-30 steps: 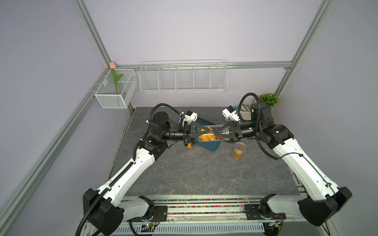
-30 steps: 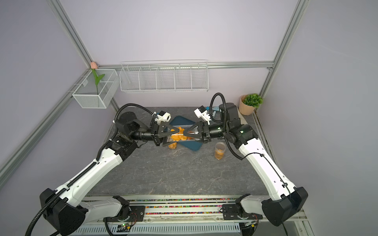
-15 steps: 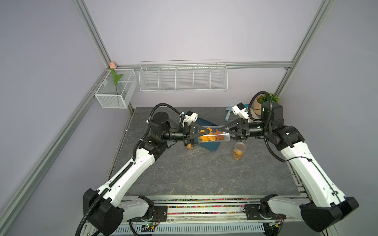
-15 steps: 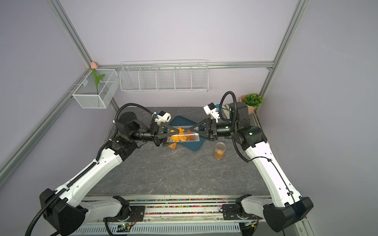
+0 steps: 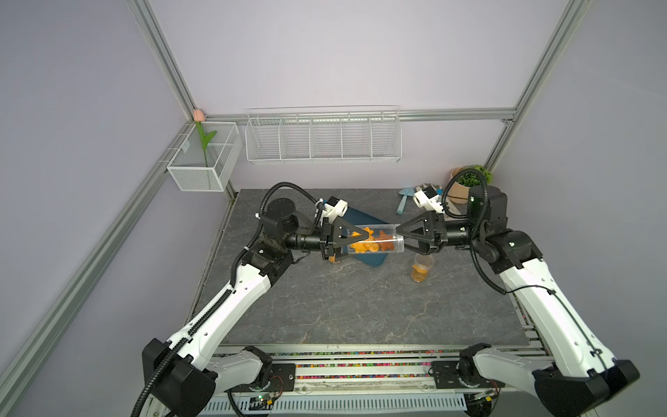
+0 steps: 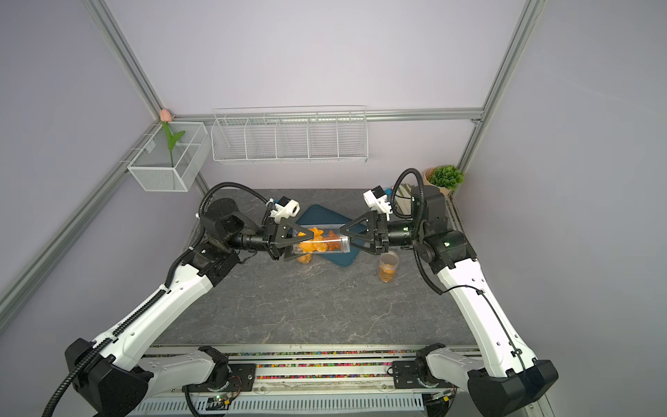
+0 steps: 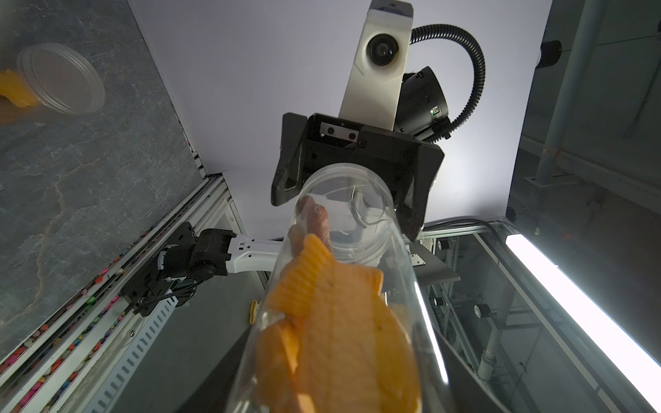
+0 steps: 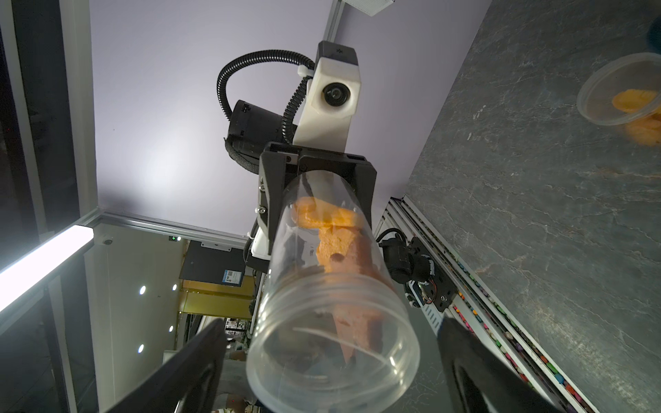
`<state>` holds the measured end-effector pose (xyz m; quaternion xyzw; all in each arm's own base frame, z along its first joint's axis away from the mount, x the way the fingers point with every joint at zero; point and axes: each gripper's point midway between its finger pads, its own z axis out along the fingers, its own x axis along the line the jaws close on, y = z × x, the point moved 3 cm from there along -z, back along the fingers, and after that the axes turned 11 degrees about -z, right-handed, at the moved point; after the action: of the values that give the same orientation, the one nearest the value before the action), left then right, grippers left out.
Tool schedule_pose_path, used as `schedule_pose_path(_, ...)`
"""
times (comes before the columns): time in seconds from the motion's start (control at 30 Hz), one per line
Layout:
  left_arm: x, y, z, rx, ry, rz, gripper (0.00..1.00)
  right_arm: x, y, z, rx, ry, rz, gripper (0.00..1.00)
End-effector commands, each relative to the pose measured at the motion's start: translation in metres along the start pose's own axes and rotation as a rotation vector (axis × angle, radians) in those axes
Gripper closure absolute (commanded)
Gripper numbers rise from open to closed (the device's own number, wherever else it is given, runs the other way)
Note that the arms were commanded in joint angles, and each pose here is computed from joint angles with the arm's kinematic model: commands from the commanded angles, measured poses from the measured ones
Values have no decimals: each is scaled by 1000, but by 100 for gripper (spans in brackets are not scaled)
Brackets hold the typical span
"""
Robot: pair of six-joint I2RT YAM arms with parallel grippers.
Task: Pour the cookies out of the jar
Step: Unscrew the lid from the jar.
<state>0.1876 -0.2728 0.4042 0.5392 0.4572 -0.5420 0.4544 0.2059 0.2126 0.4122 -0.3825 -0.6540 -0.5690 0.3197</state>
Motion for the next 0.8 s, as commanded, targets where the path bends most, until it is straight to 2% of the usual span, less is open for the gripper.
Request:
schedule_pose_path(0.0, -3, -8, -5, 12, -5, 29, 46, 15, -7, -5, 9, 45, 8, 3)
schedule_pose_path(0.13, -2, -8, -5, 12, 2, 32, 46, 18, -10, -6, 10, 51, 16, 0)
schedule_pose_path(0.3, -3, -7, -4, 10, 2, 33, 46, 17, -14, -2, 22, 59, 32, 2)
schedule_pose_path(0.77, -2, -2, -4, 1, 5, 27, 46, 8, -20, 3, 47, 61, 49, 16)
